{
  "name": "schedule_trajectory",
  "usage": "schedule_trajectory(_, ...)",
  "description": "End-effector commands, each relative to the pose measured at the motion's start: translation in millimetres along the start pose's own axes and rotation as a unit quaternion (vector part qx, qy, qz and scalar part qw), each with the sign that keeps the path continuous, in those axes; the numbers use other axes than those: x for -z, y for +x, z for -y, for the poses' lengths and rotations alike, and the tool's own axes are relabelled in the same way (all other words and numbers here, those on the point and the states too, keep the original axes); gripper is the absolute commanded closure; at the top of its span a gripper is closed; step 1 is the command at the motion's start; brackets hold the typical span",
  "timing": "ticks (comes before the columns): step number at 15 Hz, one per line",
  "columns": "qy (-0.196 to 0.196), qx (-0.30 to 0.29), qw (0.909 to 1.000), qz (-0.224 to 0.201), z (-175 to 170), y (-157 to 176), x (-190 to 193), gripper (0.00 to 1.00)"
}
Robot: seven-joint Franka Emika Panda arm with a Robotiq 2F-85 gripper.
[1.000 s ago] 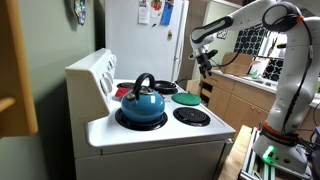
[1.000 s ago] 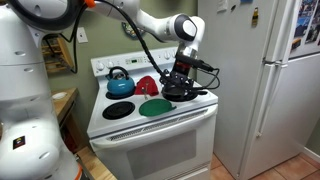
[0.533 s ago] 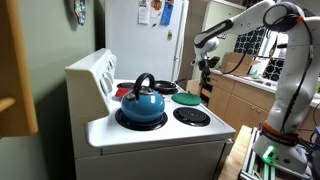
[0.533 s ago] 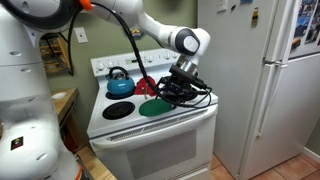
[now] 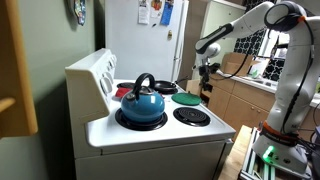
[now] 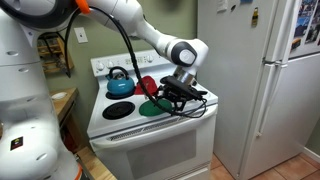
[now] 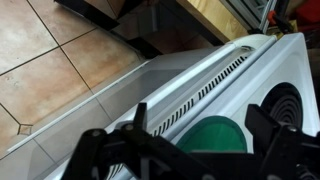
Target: Move the pan to to the front big plate on the stove and then put the green towel on the pan
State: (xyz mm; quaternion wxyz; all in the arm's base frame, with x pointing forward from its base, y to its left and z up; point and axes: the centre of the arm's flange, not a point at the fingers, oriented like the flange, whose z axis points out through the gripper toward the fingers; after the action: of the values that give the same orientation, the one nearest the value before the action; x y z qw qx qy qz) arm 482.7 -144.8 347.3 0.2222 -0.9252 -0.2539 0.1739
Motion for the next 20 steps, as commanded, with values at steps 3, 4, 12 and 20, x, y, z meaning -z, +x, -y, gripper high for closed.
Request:
schedule_trajectory(3,0.003,-0.080,0.9959,-0.041,1.1,-1.5,-17.9,0.00)
schedule_trajectory(4,0.011,-0.099,0.9940,-0.046,0.1,0.9,-20.1,0.00)
schedule_trajectory(12,0.053,-0.166,0.9804,-0.093,2.9,11.0,-45.9,0.27)
schedule_trajectory(20,0.082,-0.178,0.9736,-0.118,3.7,14.3,-54.6,0.28)
